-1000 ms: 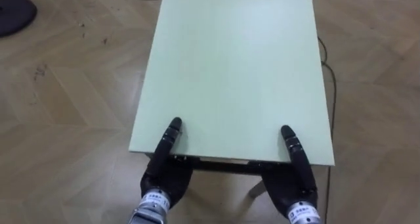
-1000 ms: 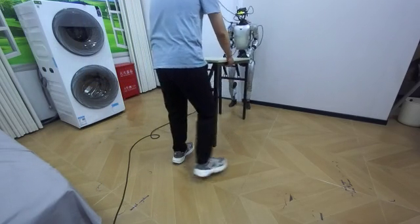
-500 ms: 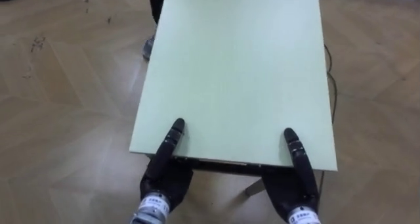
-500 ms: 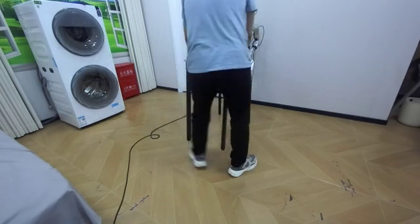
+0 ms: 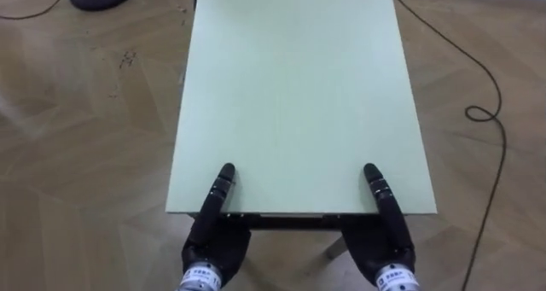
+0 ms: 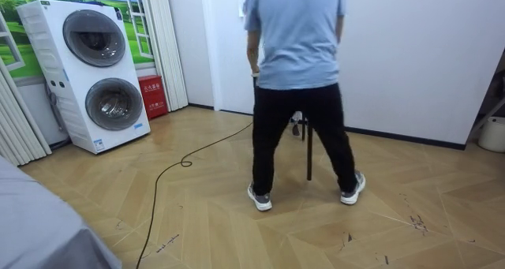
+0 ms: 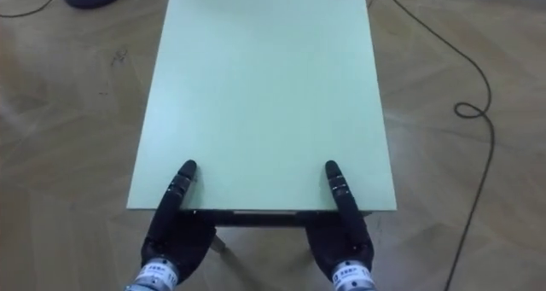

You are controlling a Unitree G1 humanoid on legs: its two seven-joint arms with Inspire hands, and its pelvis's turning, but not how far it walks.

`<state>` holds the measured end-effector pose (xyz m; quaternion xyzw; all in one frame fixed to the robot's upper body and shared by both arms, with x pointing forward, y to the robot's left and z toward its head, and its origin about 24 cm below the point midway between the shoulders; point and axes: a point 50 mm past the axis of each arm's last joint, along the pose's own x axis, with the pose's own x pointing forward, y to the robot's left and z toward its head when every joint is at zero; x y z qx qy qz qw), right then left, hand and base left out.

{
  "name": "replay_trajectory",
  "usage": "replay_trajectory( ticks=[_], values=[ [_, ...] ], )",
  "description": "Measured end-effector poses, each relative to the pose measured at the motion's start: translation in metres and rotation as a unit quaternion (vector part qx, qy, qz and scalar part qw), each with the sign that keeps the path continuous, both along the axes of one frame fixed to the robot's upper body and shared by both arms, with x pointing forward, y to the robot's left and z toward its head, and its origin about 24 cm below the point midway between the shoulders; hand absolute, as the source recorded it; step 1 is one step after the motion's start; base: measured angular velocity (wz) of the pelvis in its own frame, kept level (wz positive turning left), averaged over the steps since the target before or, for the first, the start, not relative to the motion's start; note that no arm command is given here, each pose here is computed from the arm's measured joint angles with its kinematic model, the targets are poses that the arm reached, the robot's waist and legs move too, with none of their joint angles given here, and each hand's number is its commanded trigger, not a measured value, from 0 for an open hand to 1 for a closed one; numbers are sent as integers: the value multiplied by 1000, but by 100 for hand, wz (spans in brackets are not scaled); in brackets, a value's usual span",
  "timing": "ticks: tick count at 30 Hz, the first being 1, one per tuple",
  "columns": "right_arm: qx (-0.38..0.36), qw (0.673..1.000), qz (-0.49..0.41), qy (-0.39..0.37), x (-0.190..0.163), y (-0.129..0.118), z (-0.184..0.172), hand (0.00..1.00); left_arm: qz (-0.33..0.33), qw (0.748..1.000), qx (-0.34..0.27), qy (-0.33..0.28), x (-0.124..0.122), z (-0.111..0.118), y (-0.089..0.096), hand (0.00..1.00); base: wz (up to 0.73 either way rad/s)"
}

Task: Move table with human

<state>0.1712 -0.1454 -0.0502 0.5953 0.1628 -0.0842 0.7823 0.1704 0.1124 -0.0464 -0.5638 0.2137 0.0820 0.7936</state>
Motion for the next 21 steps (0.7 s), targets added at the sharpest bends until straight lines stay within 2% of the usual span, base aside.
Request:
replay_trajectory(
  ticks=[7, 14, 21],
  values=[
    [-14, 1000, 4, 1, 0, -1, 0, 100, 4, 1000, -10, 11, -7, -3, -5, 100, 33],
    [-18, 1000, -1, 6, -3, -1, -2, 100, 6, 1000, -4, 12, -8, -5, -4, 100, 87],
    [-18, 1000, 6, 6, 0, 2, 0, 100, 8, 1000, 0, 12, -8, -5, -1, 100, 26]
  ],
)
